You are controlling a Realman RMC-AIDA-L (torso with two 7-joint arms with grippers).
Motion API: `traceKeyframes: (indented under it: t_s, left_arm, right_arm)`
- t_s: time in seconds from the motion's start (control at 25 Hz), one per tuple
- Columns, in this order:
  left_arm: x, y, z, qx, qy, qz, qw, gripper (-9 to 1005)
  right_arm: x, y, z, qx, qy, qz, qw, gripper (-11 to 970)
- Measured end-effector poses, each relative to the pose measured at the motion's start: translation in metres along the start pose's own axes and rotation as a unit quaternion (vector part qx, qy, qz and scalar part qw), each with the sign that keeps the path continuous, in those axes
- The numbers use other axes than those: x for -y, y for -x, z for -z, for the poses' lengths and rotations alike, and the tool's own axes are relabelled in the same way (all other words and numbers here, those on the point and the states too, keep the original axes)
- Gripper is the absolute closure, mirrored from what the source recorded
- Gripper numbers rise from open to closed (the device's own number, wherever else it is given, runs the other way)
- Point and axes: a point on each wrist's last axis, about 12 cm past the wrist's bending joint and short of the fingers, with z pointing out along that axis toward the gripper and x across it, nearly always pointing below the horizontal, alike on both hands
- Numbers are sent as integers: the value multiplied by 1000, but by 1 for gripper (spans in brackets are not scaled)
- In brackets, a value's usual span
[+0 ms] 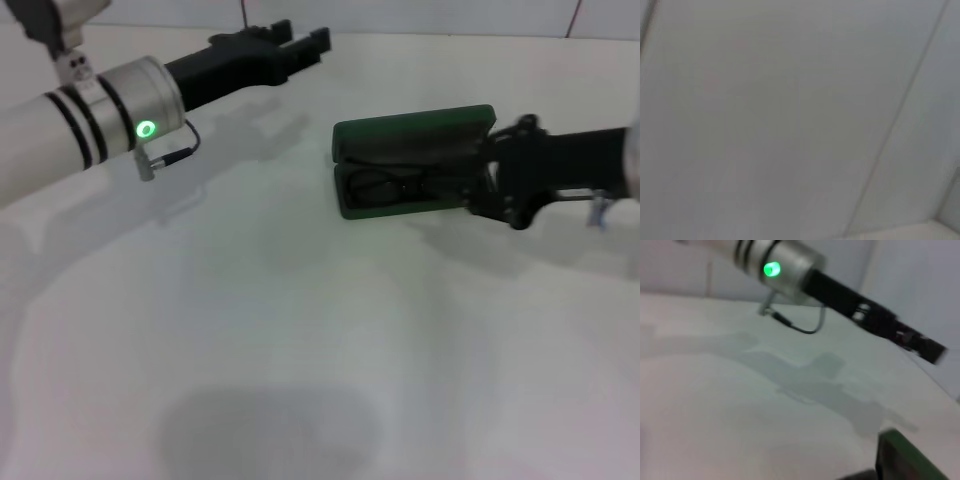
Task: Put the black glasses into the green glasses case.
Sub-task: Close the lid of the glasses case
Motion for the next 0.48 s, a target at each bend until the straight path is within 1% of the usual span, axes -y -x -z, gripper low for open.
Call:
traceKeyframes:
  t_s: [0.08, 0.12, 0.16, 0.28, 0.32, 0.48]
  left_arm:
    - [2, 4, -6, -17, -9, -6, 1000, 364]
    - [3, 6, -9, -24, -12, -8, 1000, 364]
    - [3, 9, -13, -31, -12, -9, 999, 364]
    - [5, 17, -26, -52, -3, -15, 999, 364]
    - [6, 19, -31, -60, 0, -20, 998, 364]
    - [15, 25, -54, -107, 9, -51, 993, 364]
  right_arm:
    - [2, -11, 11, 9, 0, -34, 999, 681]
    - [2, -11, 11, 9, 0, -34, 999, 681]
    - [-3, -31, 29, 30, 11, -80, 996, 681]
    - [-14, -46, 40, 48, 28, -105, 993, 682]
    - [-23, -55, 48, 61, 40, -115, 991, 682]
    - [-32, -66, 56, 72, 39, -132, 988, 682]
